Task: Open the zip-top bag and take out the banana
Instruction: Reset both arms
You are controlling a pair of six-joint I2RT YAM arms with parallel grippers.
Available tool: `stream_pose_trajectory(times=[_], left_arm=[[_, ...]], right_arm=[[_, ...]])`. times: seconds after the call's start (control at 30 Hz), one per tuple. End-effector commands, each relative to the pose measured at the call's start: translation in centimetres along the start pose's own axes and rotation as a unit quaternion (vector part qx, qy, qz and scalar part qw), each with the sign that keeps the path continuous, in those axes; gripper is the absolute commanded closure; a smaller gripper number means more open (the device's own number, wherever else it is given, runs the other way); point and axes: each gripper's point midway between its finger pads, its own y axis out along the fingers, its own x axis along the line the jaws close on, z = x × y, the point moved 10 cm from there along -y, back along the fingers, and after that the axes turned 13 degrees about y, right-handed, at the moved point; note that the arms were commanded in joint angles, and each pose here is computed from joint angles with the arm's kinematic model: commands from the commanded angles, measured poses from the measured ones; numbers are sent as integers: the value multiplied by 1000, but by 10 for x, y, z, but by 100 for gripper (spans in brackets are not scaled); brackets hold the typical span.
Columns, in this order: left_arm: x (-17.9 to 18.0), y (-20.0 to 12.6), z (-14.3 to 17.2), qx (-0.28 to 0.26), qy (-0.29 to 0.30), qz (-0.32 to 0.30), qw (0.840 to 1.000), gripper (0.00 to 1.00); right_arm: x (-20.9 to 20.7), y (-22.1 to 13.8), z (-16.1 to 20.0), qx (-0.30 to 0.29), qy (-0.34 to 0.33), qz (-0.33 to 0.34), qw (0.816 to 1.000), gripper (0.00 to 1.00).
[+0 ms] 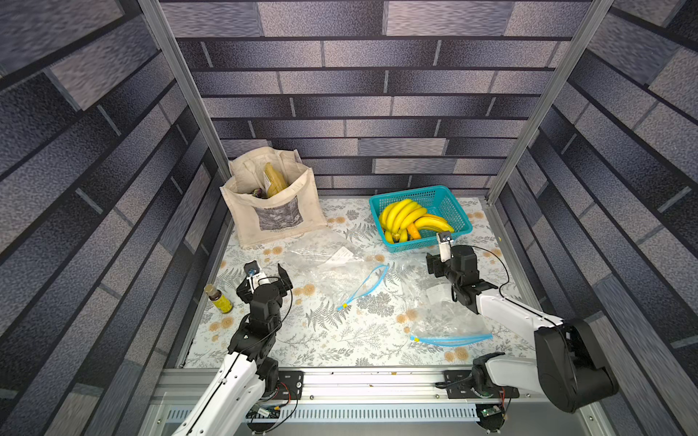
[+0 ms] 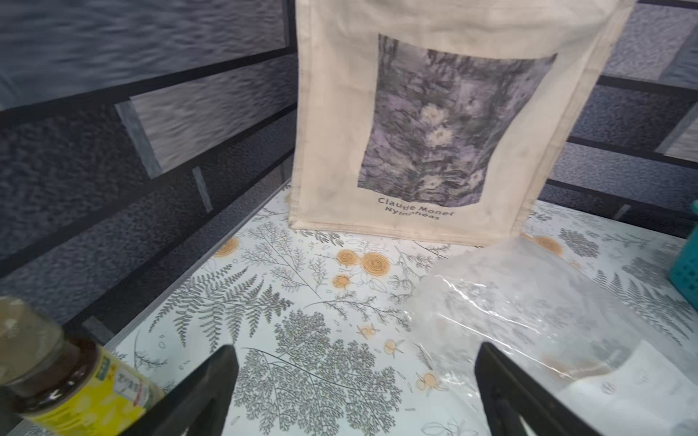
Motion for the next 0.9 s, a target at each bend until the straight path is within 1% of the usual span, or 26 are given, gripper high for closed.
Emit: stream_pose_trajectory(times=[0.0,0.1,0.13,0.17,0.2,0.23,0.27,0.3,0.33,0.4,0.43,0.47,0.5,0.57,0.6,0.67,0.7,0.77,0.87], left_arm=[[5,26,24,1,18,33,999,0],[9,49,31,6,17,23,1000,0],[6,60,27,23,18,42,999,0],[1,69,25,34,27,62,997,0],[-6,81,21,40,39,79,995,0],[-12,90,19,42,46,93,994,0],[-15,96,17,25,48,99,994,0],[-17,101,17,4,41,104,994,0],[-18,107,19,0,29,117,993,0],[-26,121,37,17,38,133,990,0],[-30,125,37,-11,42,139,989,0],[-33,126,34,1,51,149,988,0],[-33,128,32,42,56,142,987,0],[-35,135,32,35,56,116,991,0],[-34,133,31,52,55,114,991,0],[-35,133,32,37,57,108,992,0],[-35,132,31,47,60,105,992,0],[-36,133,31,40,61,106,992,0],[-33,134,31,46,54,119,990,0]], right_arm=[[-7,7,-5,-86,15,36,995,14],[-31,20,-1,-83,83,65,991,15],[-40,18,2,-90,112,52,988,16],[-48,19,12,-107,131,46,985,16],[-50,17,17,-141,141,41,979,15],[-49,15,21,-125,133,32,983,14],[-48,15,18,-115,128,27,985,14],[-47,19,16,-113,129,25,985,14],[-47,20,16,-111,129,25,985,14],[-47,20,16,-107,127,24,986,14],[-47,21,15,-107,125,21,986,2],[-47,22,15,-97,123,24,987,0],[-47,24,12,-90,126,29,988,0],[-48,23,13,-92,126,30,987,0],[-48,24,12,-91,127,29,987,0],[-48,23,13,-93,127,32,987,0],[-49,24,13,-93,131,37,986,0],[-49,24,13,-93,130,38,986,0],[-48,23,13,-95,127,37,987,0]])
